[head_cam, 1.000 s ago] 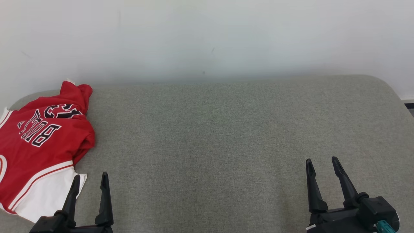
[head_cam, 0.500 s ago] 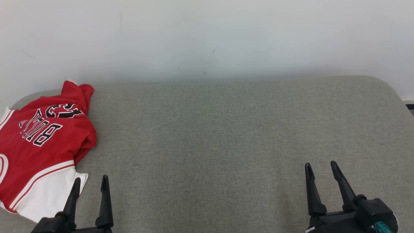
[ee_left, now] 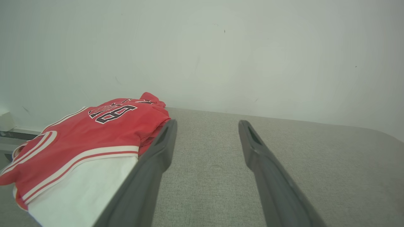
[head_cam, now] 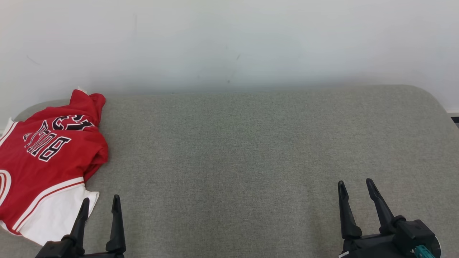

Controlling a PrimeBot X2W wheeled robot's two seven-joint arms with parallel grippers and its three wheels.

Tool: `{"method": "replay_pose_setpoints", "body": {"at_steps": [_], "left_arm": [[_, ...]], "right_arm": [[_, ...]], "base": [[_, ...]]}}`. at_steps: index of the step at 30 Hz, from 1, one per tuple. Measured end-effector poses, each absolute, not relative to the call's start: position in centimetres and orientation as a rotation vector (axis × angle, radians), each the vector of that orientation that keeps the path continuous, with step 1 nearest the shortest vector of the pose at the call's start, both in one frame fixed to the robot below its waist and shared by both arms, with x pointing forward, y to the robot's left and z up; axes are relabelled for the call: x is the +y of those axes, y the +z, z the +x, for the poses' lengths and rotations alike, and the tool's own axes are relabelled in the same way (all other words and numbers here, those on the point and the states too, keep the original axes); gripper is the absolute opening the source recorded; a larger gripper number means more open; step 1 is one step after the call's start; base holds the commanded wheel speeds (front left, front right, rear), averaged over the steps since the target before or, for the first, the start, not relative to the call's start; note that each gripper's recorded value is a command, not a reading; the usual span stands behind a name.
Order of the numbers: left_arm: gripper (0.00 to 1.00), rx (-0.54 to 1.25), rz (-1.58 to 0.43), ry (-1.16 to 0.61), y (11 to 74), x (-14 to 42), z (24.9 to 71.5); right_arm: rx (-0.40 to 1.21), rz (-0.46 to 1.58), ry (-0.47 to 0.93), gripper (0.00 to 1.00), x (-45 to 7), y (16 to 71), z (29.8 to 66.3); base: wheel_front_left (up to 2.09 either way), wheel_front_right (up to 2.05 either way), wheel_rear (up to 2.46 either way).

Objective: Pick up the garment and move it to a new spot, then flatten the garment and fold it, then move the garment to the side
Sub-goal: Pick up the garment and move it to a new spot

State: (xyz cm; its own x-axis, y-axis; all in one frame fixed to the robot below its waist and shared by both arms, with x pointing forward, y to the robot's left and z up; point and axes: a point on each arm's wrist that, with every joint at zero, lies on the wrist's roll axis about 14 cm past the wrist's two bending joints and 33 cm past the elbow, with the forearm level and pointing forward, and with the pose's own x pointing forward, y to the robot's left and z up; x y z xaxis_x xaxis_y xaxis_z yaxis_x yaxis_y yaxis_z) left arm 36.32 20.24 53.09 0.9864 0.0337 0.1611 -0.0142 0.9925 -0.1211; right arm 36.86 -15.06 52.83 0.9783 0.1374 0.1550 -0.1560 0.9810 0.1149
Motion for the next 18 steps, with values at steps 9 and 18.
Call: {"method": "replay_pose_setpoints", "body": {"at_steps": [9,18], "left_arm": [[1.00,-0.165,-0.110,0.067,53.2,21.6,35.4],[1.00,-0.164,-0.094,0.166,53.1,24.8,33.1]], "right_arm": [[-0.139,0.138,0.189,1.00,-13.7,52.6,37.1],[-0.126,0.150,0.284,1.00,-10.4,52.5,37.9]], "base": [[0.00,0.00,0.00],[0.00,0.00,0.00]]}}
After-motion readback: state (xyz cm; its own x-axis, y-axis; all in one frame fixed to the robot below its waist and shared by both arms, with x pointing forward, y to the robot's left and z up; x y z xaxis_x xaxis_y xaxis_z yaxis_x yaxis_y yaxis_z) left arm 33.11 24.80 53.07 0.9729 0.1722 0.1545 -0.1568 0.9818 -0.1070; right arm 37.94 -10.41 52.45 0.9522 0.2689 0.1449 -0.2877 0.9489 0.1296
